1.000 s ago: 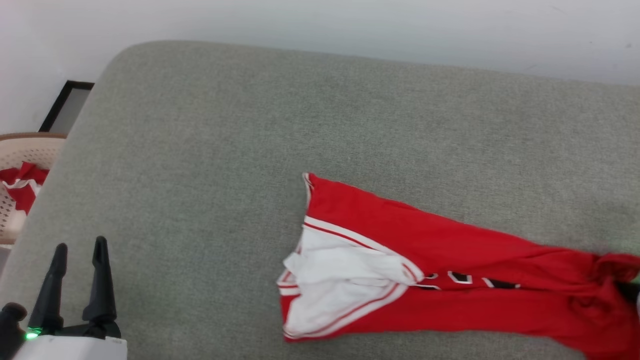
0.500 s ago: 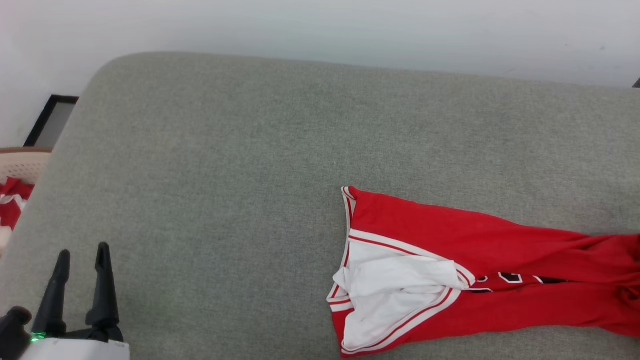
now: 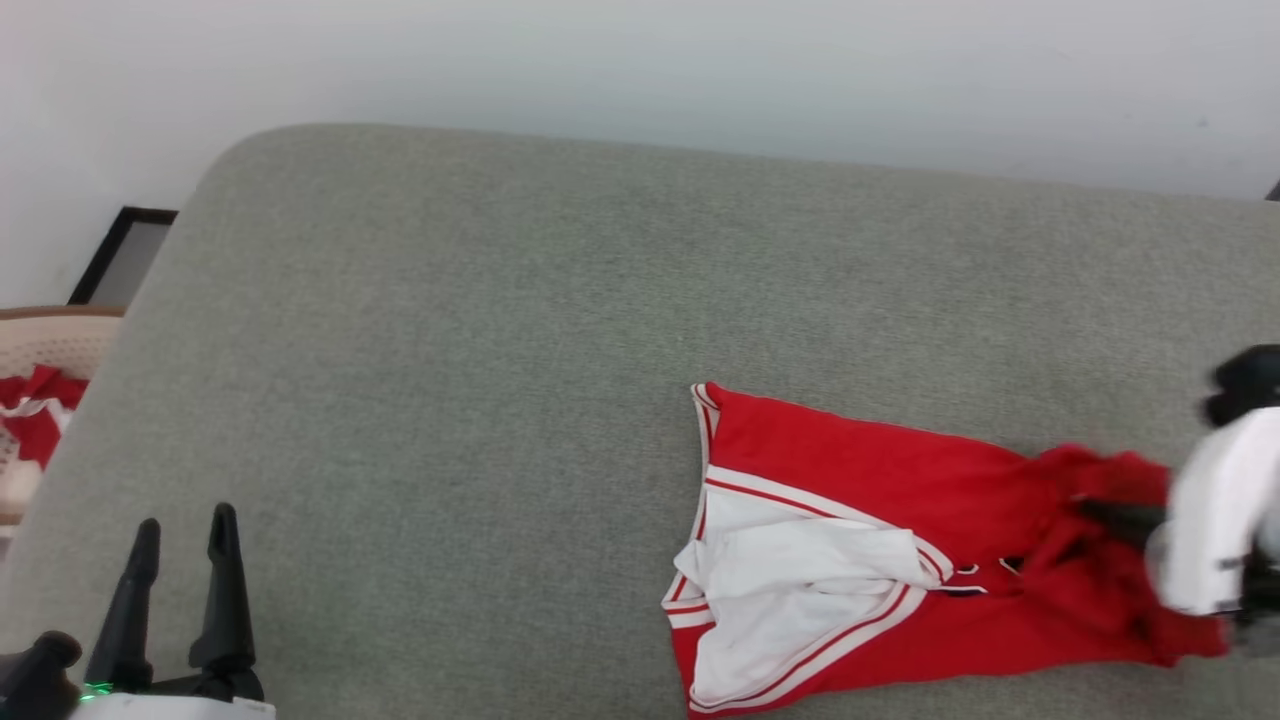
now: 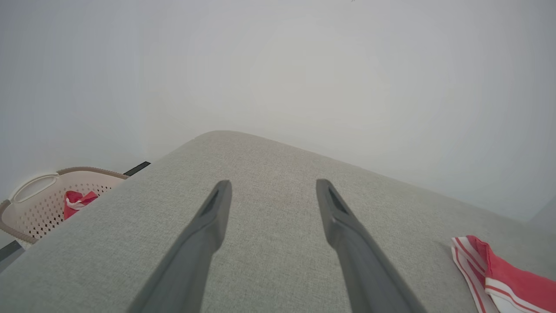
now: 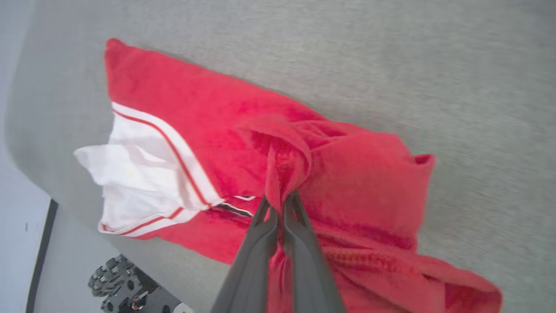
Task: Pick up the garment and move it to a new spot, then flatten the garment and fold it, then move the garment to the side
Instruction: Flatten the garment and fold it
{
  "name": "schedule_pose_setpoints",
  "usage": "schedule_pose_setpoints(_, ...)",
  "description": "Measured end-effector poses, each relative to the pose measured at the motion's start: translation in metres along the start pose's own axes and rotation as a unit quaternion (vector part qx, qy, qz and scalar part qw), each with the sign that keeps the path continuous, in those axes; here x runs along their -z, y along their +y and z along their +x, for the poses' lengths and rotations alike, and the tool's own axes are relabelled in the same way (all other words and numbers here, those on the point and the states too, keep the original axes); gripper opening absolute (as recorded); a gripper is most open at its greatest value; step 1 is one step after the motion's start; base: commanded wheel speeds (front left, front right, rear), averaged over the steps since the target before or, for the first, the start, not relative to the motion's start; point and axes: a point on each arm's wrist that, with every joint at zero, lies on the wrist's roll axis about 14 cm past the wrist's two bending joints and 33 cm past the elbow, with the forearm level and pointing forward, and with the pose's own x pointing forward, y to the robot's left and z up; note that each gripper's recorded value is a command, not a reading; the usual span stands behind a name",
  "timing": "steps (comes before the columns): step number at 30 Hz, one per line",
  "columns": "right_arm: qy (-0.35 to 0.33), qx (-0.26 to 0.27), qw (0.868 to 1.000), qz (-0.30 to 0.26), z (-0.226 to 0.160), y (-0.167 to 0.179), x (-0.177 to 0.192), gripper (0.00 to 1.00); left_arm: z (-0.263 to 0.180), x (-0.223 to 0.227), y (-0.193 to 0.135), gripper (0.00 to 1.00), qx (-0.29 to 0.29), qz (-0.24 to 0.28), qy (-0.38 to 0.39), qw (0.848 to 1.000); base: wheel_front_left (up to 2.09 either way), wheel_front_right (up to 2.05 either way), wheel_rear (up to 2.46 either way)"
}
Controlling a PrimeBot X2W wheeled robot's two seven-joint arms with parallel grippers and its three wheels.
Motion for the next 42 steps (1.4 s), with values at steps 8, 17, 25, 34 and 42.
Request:
schedule_pose_setpoints(8, 0.009, -0.103, 0.994, -0.047, 0.034, 0.093, 0.002, 0.00, -0.005, -0.002, 0.004, 1.00, -0.011, -0.007, -0.003, 1.000, 0.00, 0.00, 0.00)
schedule_pose_setpoints(17, 0.020, -0.171, 0.981, -0.093, 0.067, 0.169, 0.002, 0.00, -0.012, -0.002, 0.011, 1.00, -0.027, -0.011, -0.002, 1.000, 0.00, 0.00, 0.00)
schedule_pose_setpoints(25, 0.050, -0.164, 0.977, -0.123, 0.094, 0.179, 0.017, 0.00, -0.016, -0.001, 0.017, 1.00, -0.042, -0.019, -0.003, 0.999, 0.00, 0.00, 0.00)
schedule_pose_setpoints(34, 0.025, -0.166, 0.976, -0.136, 0.093, 0.180, 0.004, 1.00, -0.013, -0.001, 0.018, 1.00, -0.043, -0.019, -0.003, 0.999, 0.00, 0.00, 0.00)
schedule_pose_setpoints(42, -0.061, -0.153, 0.978, -0.126, 0.064, 0.157, -0.034, 1.00, -0.001, -0.002, 0.008, 1.00, -0.020, -0.014, -0.006, 1.000, 0.00, 0.00, 0.00)
